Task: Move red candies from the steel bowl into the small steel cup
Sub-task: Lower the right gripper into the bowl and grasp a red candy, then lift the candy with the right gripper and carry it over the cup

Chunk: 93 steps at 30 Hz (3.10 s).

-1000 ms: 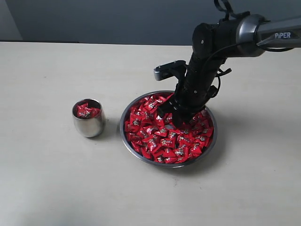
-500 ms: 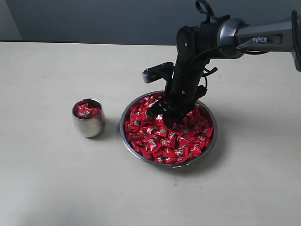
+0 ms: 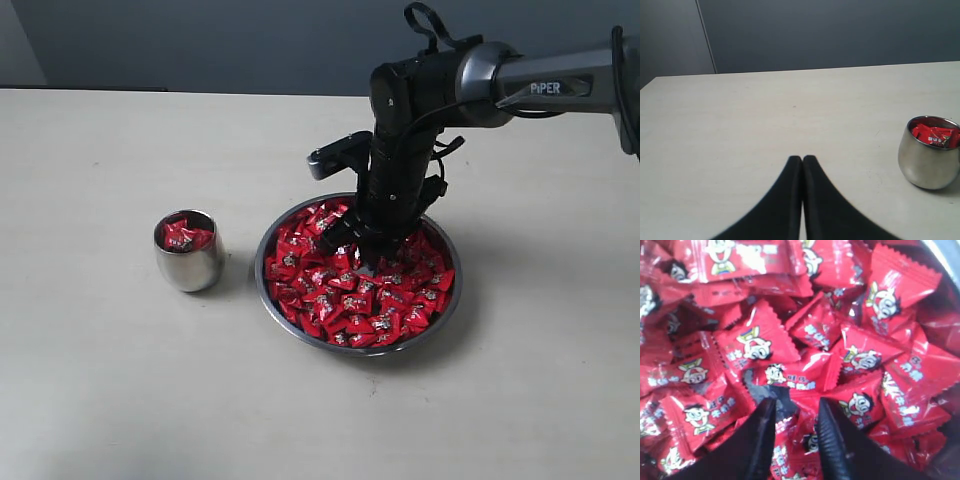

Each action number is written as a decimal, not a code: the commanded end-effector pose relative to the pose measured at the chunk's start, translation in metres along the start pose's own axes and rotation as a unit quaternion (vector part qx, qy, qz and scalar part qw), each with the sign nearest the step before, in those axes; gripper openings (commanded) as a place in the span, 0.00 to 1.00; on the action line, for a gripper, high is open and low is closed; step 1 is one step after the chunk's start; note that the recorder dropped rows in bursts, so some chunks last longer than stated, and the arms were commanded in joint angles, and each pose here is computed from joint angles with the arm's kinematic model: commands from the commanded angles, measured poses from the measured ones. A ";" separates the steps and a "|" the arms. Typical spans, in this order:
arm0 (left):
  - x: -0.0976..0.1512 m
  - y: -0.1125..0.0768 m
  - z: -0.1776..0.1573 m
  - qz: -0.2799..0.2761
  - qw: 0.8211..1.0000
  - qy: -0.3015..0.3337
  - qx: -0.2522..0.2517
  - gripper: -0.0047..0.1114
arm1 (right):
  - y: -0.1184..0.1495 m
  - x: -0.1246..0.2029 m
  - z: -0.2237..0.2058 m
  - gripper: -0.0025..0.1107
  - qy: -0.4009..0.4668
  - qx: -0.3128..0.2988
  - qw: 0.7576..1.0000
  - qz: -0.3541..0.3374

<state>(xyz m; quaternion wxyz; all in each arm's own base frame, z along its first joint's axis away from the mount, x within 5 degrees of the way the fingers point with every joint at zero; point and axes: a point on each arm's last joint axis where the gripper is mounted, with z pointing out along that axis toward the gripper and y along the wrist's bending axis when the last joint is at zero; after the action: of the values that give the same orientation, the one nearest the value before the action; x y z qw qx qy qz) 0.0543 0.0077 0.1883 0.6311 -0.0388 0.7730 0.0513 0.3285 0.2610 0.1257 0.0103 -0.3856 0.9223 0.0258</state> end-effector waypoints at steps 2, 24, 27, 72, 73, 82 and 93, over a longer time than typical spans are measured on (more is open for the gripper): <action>0.001 0.000 0.000 -0.002 1.000 -0.001 0.000 0.04 | -0.003 0.004 0.008 0.29 0.022 0.011 1.000 -0.004; 0.001 0.000 0.000 -0.002 1.000 -0.001 0.000 0.04 | -0.002 0.002 -0.024 0.29 -0.020 0.014 1.000 -0.004; 0.001 0.000 0.000 -0.002 1.000 -0.001 0.000 0.04 | -0.002 0.002 -0.024 0.29 -0.019 0.014 1.000 -0.004; 0.001 0.000 0.000 -0.002 1.000 -0.001 0.000 0.04 | -0.001 0.005 0.022 0.23 0.040 -0.008 0.999 0.008; 0.001 0.000 0.000 -0.002 1.000 -0.001 0.000 0.04 | -0.001 0.005 0.022 0.19 0.040 -0.008 0.999 0.008; 0.001 0.000 0.000 -0.002 1.000 -0.001 0.000 0.04 | -0.001 0.004 0.012 0.02 0.029 -0.004 1.000 0.006; 0.001 0.000 0.000 -0.002 1.000 -0.001 0.000 0.04 | 0.002 0.001 -0.063 0.02 -0.087 0.011 0.996 0.002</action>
<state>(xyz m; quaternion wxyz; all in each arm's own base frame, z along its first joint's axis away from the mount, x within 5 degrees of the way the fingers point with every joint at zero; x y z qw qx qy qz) 0.0543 0.0077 0.1883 0.6311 -0.0388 0.7730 0.0513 0.3272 0.2602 0.1712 0.0686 -0.3810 0.9210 0.0433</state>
